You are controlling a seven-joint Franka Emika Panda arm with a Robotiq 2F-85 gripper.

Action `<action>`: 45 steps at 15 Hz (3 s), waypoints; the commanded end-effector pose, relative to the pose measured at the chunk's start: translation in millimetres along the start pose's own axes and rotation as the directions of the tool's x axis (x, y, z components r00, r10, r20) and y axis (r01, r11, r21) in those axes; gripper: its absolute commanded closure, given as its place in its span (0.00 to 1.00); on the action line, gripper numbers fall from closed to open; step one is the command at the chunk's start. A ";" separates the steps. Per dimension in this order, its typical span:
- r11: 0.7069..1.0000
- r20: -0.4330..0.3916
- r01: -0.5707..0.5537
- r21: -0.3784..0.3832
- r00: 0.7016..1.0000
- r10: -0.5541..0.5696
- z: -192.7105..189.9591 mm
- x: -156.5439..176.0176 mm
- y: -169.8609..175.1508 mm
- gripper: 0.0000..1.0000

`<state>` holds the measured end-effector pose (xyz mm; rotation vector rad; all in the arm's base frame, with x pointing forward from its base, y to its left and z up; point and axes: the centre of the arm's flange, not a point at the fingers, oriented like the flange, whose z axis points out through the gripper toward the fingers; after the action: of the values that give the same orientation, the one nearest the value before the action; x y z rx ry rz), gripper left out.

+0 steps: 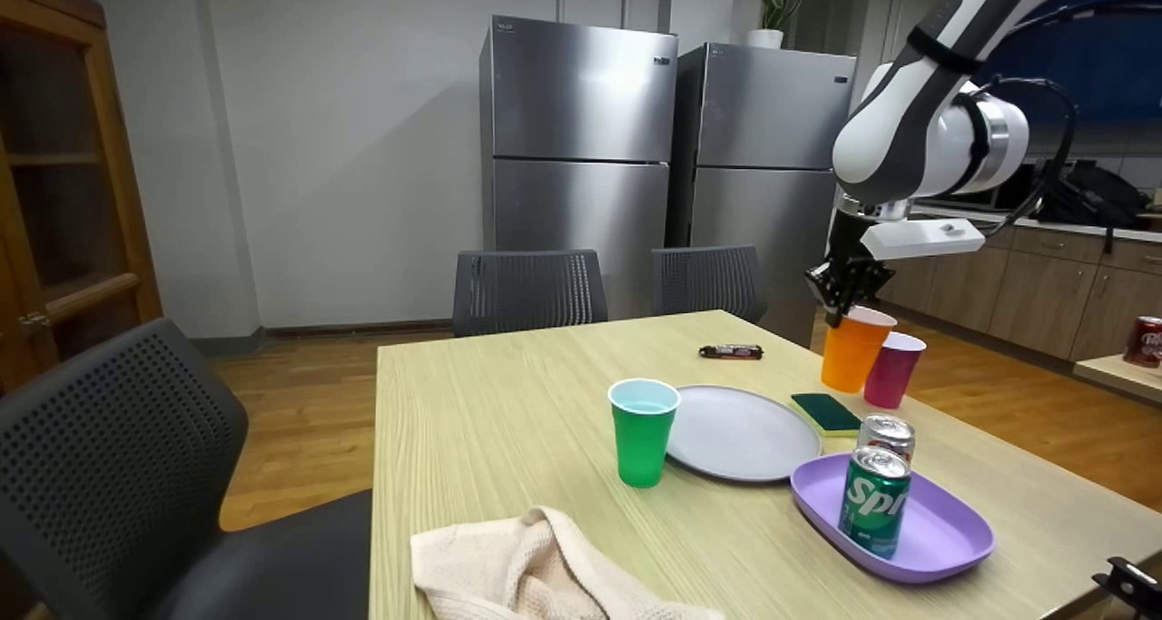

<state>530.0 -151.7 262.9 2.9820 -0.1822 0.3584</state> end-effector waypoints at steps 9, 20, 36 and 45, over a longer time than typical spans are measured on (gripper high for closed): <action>0.995 0.001 0.093 0.031 0.996 -0.093 1.6 -19.4 -71.8 0.99; 0.991 -0.030 0.133 0.030 0.991 -0.132 25.1 -34.3 -95.1 0.99; 0.986 -0.011 0.167 -0.004 0.986 -0.167 42.7 -38.3 -109.2 0.70; 0.988 -0.045 0.151 0.027 0.988 -0.150 11.2 -25.3 -91.4 0.10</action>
<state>521.2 -54.9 211.6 2.9744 0.0668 0.3850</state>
